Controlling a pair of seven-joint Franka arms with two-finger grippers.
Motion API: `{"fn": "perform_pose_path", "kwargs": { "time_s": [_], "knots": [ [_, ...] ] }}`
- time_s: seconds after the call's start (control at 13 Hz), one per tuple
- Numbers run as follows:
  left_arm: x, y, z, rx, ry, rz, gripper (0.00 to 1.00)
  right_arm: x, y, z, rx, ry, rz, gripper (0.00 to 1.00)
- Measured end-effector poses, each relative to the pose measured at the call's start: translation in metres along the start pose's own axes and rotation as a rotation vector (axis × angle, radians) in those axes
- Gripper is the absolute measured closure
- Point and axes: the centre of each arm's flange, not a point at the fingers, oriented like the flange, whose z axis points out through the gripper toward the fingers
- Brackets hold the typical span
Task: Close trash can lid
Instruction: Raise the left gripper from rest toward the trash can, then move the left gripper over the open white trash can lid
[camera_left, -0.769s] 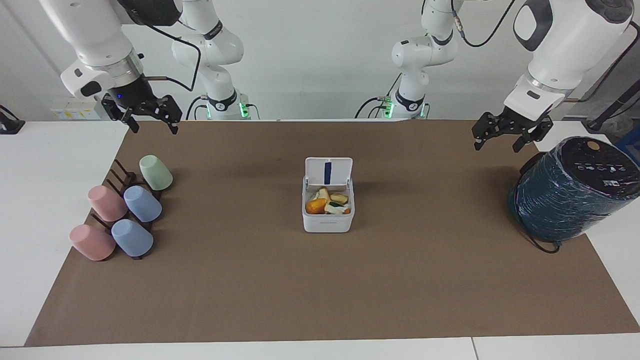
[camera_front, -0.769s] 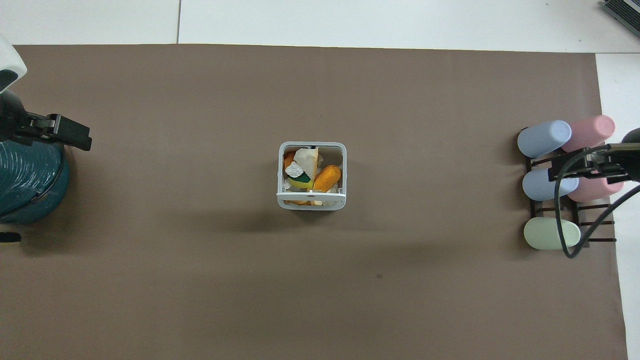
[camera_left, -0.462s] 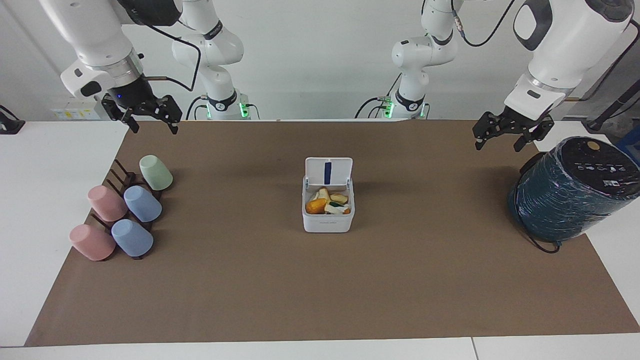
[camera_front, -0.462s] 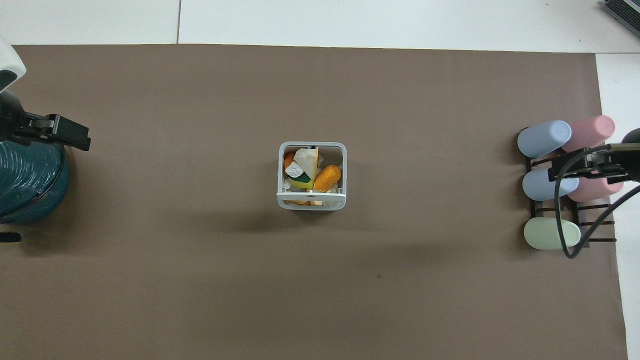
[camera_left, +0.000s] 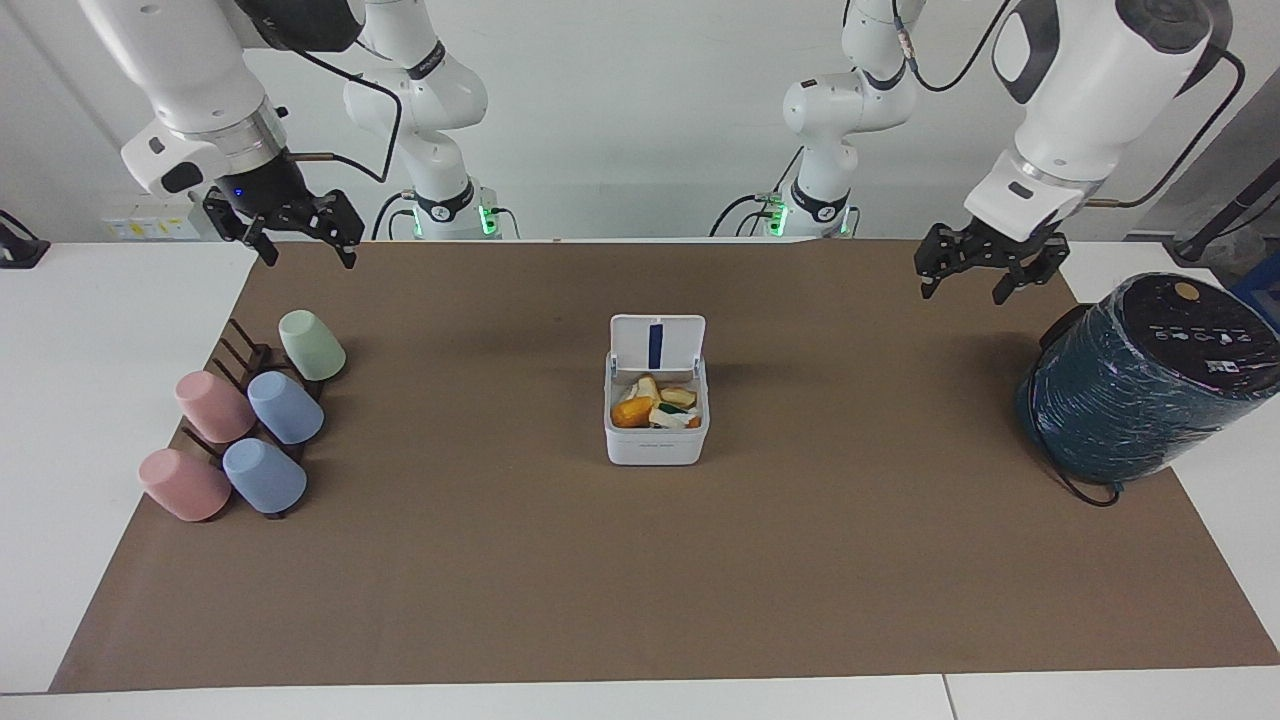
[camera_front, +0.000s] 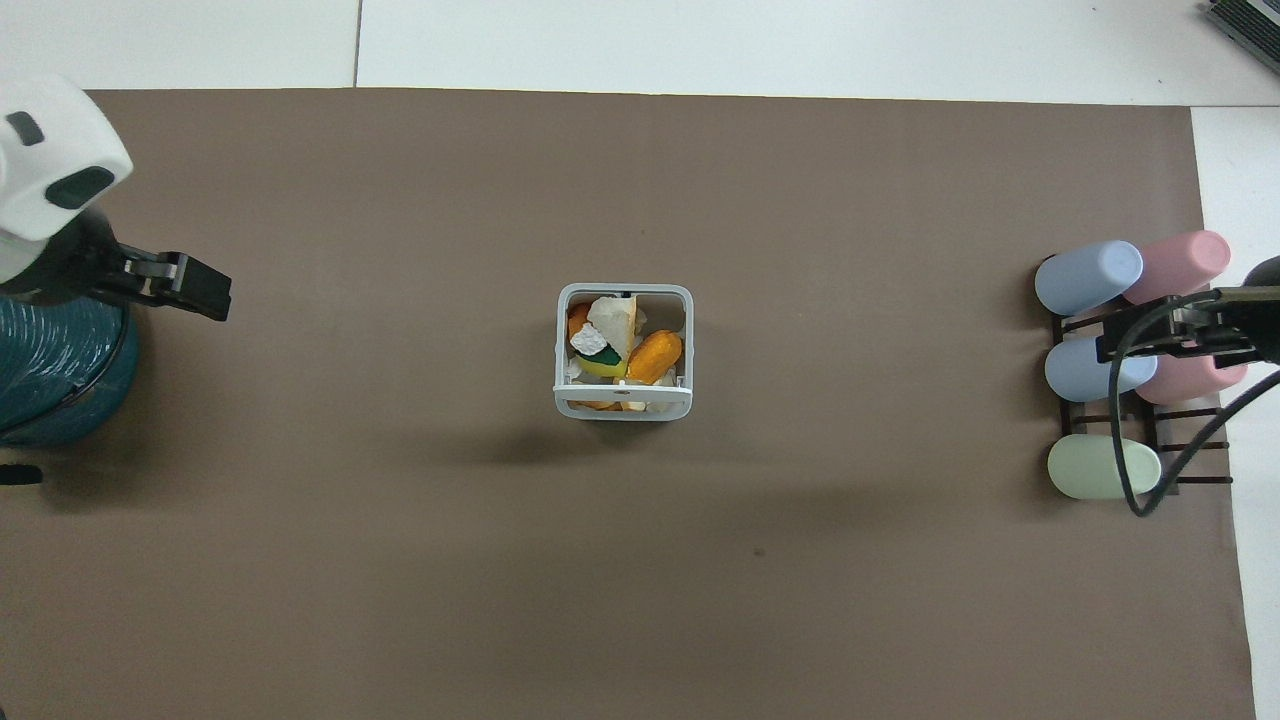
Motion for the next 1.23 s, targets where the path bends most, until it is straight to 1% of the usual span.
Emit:
{"fn": "perform_pose_path", "kwargs": {
  "time_s": [0.08, 0.15, 0.23, 0.46, 0.62, 0.85, 1.08, 1.23],
  "knots": [
    [-0.004, 0.021, 0.004, 0.005, -0.007, -0.014, 0.33, 0.000, 0.000, 0.000, 0.000, 0.000, 0.000, 0.00],
    [-0.008, 0.045, 0.008, 0.010, -0.005, -0.028, 0.43, 0.000, 0.000, 0.000, 0.000, 0.000, 0.000, 0.00],
    [-0.012, 0.066, 0.011, 0.013, -0.001, -0.037, 0.58, 0.000, 0.000, 0.000, 0.000, 0.000, 0.000, 0.00],
    [-0.028, 0.127, 0.026, -0.016, 0.008, -0.066, 0.98, 0.000, 0.000, 0.000, 0.000, 0.000, 0.000, 0.00],
    [-0.041, 0.158, 0.039, -0.026, 0.005, -0.073, 0.99, 0.000, 0.000, 0.000, 0.000, 0.000, 0.000, 0.00],
    [-0.055, 0.186, 0.059, -0.097, 0.001, -0.075, 0.99, 0.000, 0.000, 0.000, 0.000, 0.000, 0.000, 0.00],
    [-0.063, 0.221, 0.077, -0.151, 0.043, -0.072, 0.99, 0.000, 0.000, 0.000, 0.000, 0.000, 0.000, 0.00],
    [-0.067, 0.243, 0.084, -0.173, 0.078, -0.075, 0.99, 0.000, 0.000, 0.000, 0.000, 0.000, 0.000, 0.00]
  ]
}}
